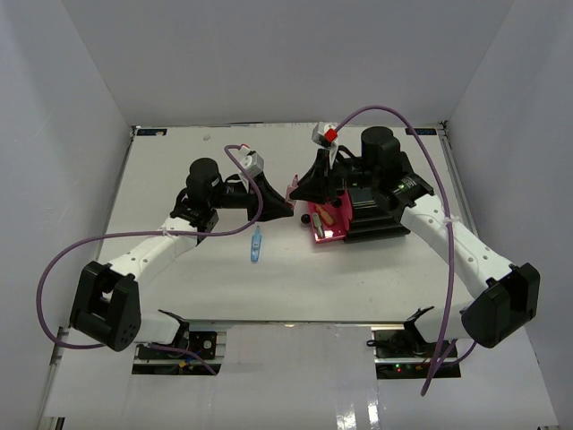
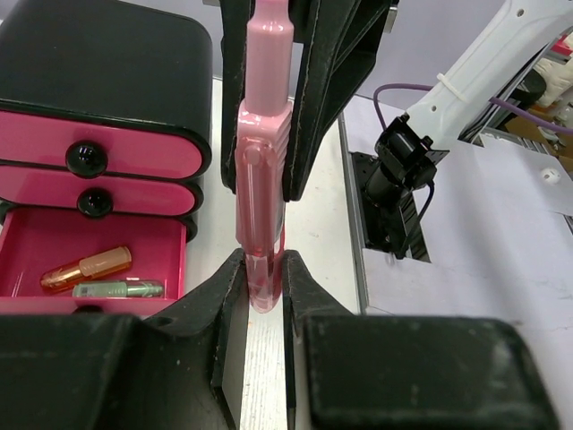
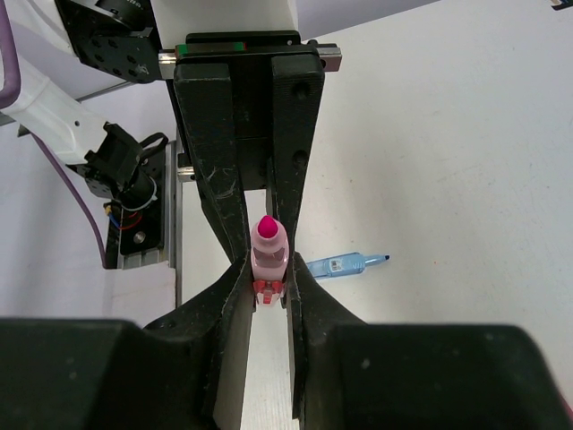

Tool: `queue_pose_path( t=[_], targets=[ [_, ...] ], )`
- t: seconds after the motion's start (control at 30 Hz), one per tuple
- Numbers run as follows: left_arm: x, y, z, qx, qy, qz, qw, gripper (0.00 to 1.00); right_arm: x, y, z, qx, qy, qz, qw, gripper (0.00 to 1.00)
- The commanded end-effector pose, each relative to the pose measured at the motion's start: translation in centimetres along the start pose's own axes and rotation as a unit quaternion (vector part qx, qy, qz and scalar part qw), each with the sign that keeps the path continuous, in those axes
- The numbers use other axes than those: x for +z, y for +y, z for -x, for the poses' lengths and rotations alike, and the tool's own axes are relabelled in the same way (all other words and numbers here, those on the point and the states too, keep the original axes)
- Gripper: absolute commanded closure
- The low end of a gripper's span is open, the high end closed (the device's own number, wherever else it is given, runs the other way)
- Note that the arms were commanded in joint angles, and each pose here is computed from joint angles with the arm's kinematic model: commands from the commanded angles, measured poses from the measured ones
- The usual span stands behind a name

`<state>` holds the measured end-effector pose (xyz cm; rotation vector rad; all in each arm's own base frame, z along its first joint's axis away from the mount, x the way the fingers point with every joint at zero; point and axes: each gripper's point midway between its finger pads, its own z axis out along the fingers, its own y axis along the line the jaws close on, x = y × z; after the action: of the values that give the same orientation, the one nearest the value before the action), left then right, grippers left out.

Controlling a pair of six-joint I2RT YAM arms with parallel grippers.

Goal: Sort the stationery into containers
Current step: Close the pen cap on the pen.

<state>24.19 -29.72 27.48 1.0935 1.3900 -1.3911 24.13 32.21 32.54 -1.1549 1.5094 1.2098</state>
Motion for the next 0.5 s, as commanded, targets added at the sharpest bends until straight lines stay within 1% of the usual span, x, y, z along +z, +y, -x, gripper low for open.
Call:
queue_pose_path(
  t=[0.0,0.2,0.23,0.47],
  targets=[
    [-0.1,-1.2,-0.4,-0.009,0.005,-0.014,1.000,0.93,-0.7,0.6,2.4,-0.035,-0.030,-0.005,0.999,0.91],
    [-0.4,-1.7,-0.9,-0.062,0.010,-0.003,0.998,0.95,-0.7,-0.3,1.6,-0.032,-0.024,-0.028,0.999,0.85],
    [-0.5,-2.0,-1.2,-0.080,0.012,-0.004,0.997,0.94,-0.7,-0.5,1.5,-0.032,-0.023,-0.035,0.999,0.83],
    [-1.1,-3.3,-1.7,-0.130,0.012,0.001,0.991,0.96,-0.3,-1.0,0.7,-0.028,-0.017,-0.038,0.999,0.77]
  ],
)
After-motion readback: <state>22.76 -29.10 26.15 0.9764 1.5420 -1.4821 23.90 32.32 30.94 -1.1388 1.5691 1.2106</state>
